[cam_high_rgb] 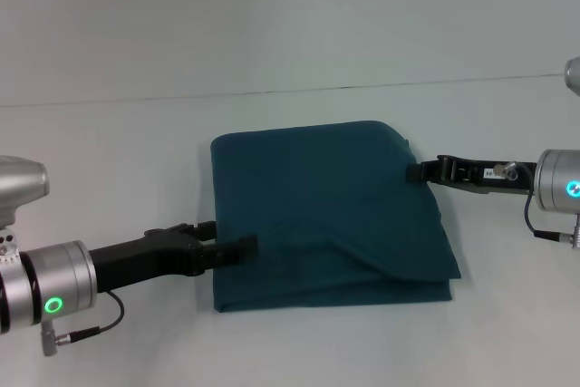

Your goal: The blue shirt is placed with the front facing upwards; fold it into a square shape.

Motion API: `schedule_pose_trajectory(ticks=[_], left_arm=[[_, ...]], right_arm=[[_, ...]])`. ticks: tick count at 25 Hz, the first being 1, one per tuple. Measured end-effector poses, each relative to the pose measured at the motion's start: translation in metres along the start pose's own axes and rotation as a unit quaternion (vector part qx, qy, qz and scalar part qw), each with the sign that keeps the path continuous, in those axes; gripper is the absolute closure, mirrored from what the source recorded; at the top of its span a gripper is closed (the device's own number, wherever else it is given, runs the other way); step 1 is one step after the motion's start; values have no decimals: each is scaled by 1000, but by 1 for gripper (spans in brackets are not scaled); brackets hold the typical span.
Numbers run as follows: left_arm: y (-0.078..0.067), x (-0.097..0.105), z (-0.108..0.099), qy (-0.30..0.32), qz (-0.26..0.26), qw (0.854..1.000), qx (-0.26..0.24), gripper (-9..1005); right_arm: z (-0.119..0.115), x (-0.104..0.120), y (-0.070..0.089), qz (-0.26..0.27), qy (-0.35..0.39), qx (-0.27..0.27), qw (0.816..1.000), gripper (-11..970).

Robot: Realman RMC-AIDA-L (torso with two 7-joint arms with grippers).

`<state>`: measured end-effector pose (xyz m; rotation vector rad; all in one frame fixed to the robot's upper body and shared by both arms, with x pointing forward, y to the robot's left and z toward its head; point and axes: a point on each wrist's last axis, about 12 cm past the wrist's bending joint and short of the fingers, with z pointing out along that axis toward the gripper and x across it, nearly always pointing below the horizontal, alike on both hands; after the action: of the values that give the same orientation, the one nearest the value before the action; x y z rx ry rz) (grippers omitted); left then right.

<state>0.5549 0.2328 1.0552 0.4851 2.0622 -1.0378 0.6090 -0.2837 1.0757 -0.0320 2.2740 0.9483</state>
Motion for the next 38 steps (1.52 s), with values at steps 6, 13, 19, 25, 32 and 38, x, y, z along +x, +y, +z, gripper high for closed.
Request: schedule_pose_trajectory(ticks=[6,13,19,25,32,38], left_arm=[[-1,0,1,1,0,1000,2,48],[-1,0,1,1,-1,1000,4,49],[-2,0,1,1,-2,1000,5,48],[-3,1,3,1,-4,1000,7,48],[-3,1,3,2,-9,1000,8,49],[-2,2,2,1,-13,1000,5,49]], right_arm=[[-1,-8,3,-11,-9,2,1000,941],[-3,-16,5,-14,-12,0,1000,929],[-6,-16,2,-11,-16,4,1000,908],[-8,-18,-1,-10,-21,14,1000,887],[-5,-16,-4,-11,-29,32,999,863],[-20,-10,-15,2,-67,40,997,842]])
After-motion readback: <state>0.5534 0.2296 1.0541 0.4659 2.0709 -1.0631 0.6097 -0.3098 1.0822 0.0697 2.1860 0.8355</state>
